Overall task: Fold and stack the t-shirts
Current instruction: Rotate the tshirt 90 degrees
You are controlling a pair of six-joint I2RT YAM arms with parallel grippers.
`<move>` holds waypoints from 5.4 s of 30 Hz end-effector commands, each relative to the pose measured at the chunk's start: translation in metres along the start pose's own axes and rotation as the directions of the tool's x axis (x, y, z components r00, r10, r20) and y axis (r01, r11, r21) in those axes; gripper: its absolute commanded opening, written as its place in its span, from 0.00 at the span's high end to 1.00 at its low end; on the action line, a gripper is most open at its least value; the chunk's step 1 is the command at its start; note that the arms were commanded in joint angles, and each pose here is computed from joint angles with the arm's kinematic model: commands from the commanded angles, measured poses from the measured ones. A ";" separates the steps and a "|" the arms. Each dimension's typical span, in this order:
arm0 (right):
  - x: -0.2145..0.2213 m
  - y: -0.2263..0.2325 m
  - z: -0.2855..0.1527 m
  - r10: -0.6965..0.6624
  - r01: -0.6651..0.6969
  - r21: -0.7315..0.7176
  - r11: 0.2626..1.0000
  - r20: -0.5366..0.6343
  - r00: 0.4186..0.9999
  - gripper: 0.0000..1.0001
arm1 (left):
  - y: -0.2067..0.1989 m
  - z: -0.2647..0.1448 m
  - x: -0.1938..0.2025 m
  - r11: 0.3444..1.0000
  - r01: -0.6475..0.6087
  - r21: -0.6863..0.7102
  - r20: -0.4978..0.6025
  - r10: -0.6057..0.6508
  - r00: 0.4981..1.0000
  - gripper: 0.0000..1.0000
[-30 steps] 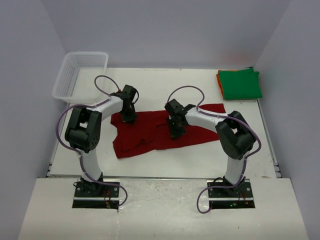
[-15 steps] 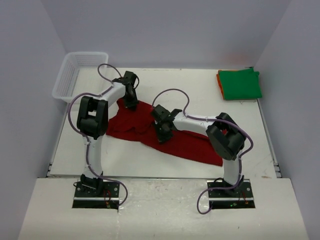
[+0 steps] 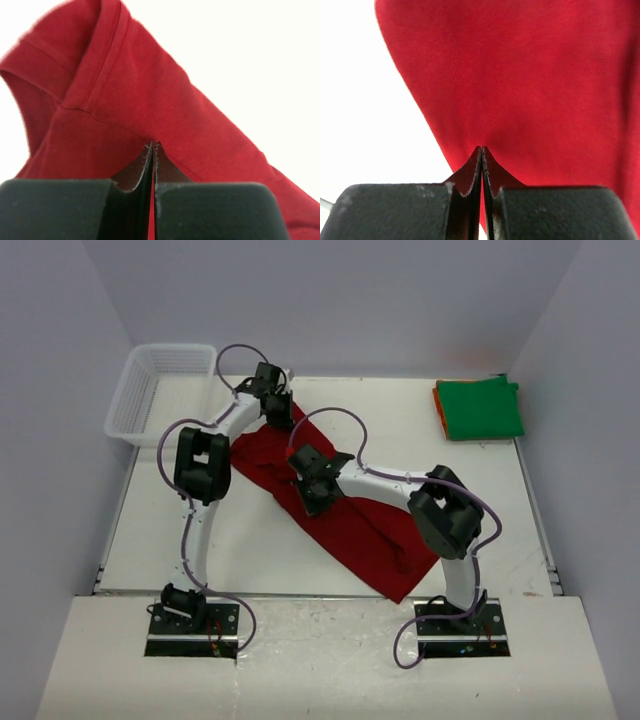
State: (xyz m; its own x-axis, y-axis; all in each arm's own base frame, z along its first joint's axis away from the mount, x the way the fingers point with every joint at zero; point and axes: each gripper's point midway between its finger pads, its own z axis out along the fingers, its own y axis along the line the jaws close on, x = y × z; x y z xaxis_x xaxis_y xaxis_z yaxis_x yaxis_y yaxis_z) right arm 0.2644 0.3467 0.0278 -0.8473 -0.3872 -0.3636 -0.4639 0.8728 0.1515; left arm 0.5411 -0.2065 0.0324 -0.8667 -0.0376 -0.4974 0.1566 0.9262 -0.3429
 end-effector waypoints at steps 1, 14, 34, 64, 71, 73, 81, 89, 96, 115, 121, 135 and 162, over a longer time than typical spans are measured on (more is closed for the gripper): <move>-0.043 0.000 -0.060 -0.048 0.043 0.031 0.999 0.194 0.980 1.00 | -0.032 -0.075 -0.086 0.992 -0.118 0.038 0.290 0.102 0.952 0.99; -0.010 -0.077 -0.121 0.039 -0.094 0.272 0.958 0.200 0.979 1.00 | -0.005 -0.154 -0.027 0.971 0.179 -0.160 0.203 -0.145 0.968 1.00; 0.102 -0.114 -0.067 0.254 -0.244 0.271 0.931 -0.002 0.967 1.00 | 0.083 -0.087 0.088 0.859 0.258 -0.442 0.074 -0.251 0.965 1.00; 0.084 -0.124 -0.084 0.231 -0.231 0.362 0.903 0.043 0.972 1.00 | 0.052 -0.083 -0.153 0.979 -0.079 -0.190 0.426 0.155 0.891 0.81; 0.085 -0.130 -0.083 0.231 -0.233 0.386 0.892 0.052 0.971 1.00 | -0.038 -0.202 -0.192 0.991 -0.133 0.025 0.604 0.091 0.792 0.57; 0.084 -0.132 -0.081 0.240 -0.241 0.389 0.889 0.052 0.969 1.00 | -0.063 -0.226 -0.184 0.990 -0.130 0.052 0.605 0.072 0.793 0.54; 0.089 -0.147 -0.077 0.281 -0.278 0.397 0.875 0.054 0.958 1.00 | -0.093 -0.173 -0.050 0.999 0.024 0.034 0.328 -0.033 0.944 1.00; 0.089 -0.141 -0.066 0.306 -0.302 0.320 0.898 0.038 0.951 1.00 | -0.101 -0.153 0.062 0.999 0.030 -0.032 0.232 -0.022 0.972 1.00; 0.100 -0.136 -0.046 0.344 -0.329 0.297 0.896 0.004 0.939 1.00 | -0.084 -0.132 0.130 0.991 -0.028 -0.129 0.121 0.044 0.992 1.00; 0.120 -0.122 -0.035 0.365 -0.334 0.266 0.904 -0.078 0.928 1.00 | 0.024 -0.036 0.134 0.880 -0.018 -0.474 -0.041 -0.001 0.999 1.00; 0.123 -0.107 -0.029 0.360 -0.329 0.228 0.916 -0.109 0.927 1.00 | 0.057 -0.020 0.125 0.888 0.009 -0.460 -0.079 -0.051 0.996 1.00; 0.131 -0.046 -0.011 0.281 -0.259 0.129 0.957 -0.204 0.938 1.00 | 0.060 -0.010 0.101 0.911 -0.040 -0.411 -0.107 -0.005 0.994 1.00; 0.118 -0.027 -0.061 0.162 -0.155 0.142 0.978 -0.037 0.986 1.00 | 0.034 -0.145 0.134 0.875 0.127 -0.466 0.157 -0.059 0.986 1.00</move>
State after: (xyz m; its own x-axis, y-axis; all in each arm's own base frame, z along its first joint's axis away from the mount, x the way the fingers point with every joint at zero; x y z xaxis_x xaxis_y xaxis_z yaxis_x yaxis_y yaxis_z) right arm 0.1619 0.2656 0.0154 -0.9402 -0.2391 -0.2425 -0.2686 0.9584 0.0964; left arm 0.3515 -0.1283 0.0445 -0.8318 -0.1494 -0.5346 -0.1783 0.9840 0.0024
